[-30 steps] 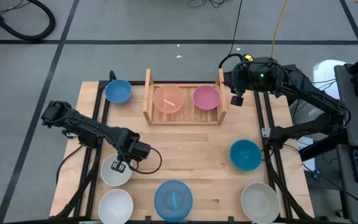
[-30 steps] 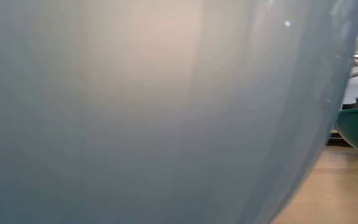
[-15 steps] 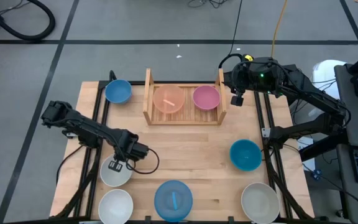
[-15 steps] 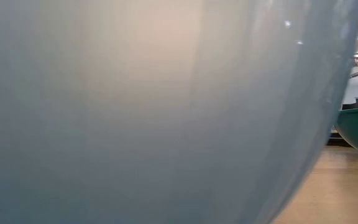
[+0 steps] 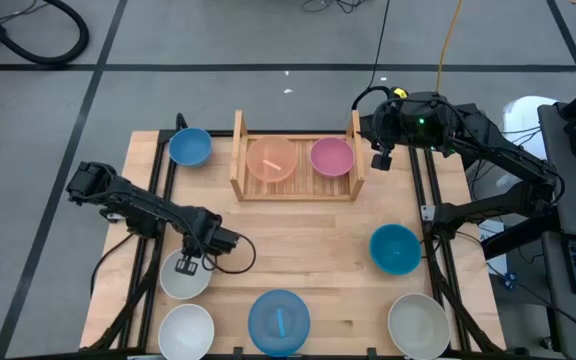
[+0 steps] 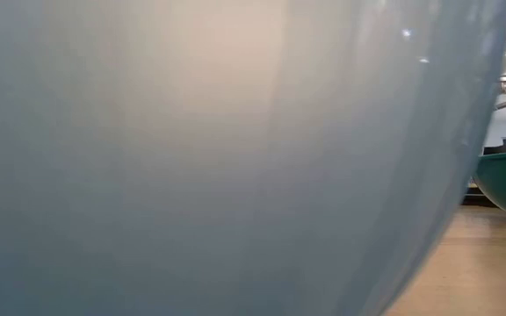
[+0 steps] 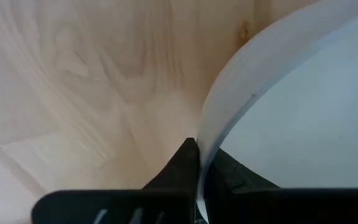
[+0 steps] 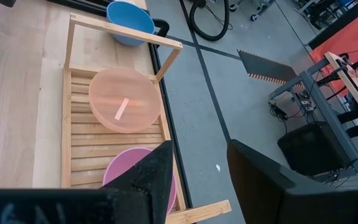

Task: Place and stack bowls onto a shelf
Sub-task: Stack the top white bowl on top of the pink bowl on the shelf

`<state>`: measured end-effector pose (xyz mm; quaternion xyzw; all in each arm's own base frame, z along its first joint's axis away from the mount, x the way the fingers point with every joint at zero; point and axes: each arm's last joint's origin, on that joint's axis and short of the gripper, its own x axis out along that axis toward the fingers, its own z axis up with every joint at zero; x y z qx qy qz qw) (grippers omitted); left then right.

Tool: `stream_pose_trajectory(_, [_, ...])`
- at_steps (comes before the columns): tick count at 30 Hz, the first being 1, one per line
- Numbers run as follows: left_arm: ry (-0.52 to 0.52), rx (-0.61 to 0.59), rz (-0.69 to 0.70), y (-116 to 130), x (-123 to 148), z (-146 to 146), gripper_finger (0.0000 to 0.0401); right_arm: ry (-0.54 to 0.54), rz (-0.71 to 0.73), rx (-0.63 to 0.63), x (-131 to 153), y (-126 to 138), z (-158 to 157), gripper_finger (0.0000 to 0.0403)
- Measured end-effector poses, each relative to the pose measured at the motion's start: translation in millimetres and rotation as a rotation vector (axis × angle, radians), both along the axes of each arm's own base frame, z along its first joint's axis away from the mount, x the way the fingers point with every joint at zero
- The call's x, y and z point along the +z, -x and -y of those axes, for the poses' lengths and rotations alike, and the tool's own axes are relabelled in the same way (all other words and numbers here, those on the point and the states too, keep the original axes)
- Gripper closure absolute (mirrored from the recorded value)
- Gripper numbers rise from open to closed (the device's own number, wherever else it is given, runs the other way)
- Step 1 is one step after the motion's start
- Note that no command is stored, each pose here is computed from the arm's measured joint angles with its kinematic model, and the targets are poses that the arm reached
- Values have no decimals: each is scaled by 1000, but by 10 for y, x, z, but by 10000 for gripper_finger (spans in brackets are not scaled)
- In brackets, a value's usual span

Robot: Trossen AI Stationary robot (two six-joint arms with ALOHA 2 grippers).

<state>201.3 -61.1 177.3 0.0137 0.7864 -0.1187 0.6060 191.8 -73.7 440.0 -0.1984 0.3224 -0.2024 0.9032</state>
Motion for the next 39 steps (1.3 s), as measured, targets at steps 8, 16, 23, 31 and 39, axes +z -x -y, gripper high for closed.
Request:
stream_pose_trajectory(8, [-47, 140, 1, -121, 239, -92, 396, 3, -2, 2, 0, 0, 0, 259])
stream_pose_trajectory(16, [-132, 253, 209, -447, 832, -343, 396, 31, -16, -15, 1, 4, 7, 259])
stream_pose_trajectory(23, [-335, 446, 471, -632, 1477, -842, 396, 77, -33, -92, 7, 23, 28, 259])
stream_pose_trajectory(31, [-393, 651, 849, -753, 2089, -1345, 396, 91, -7, -103, 66, 141, -10, 259])
stream_pose_trajectory(39, [-383, 706, 1107, -870, 2307, -1768, 396, 86, 56, -118, 149, 313, -70, 259])
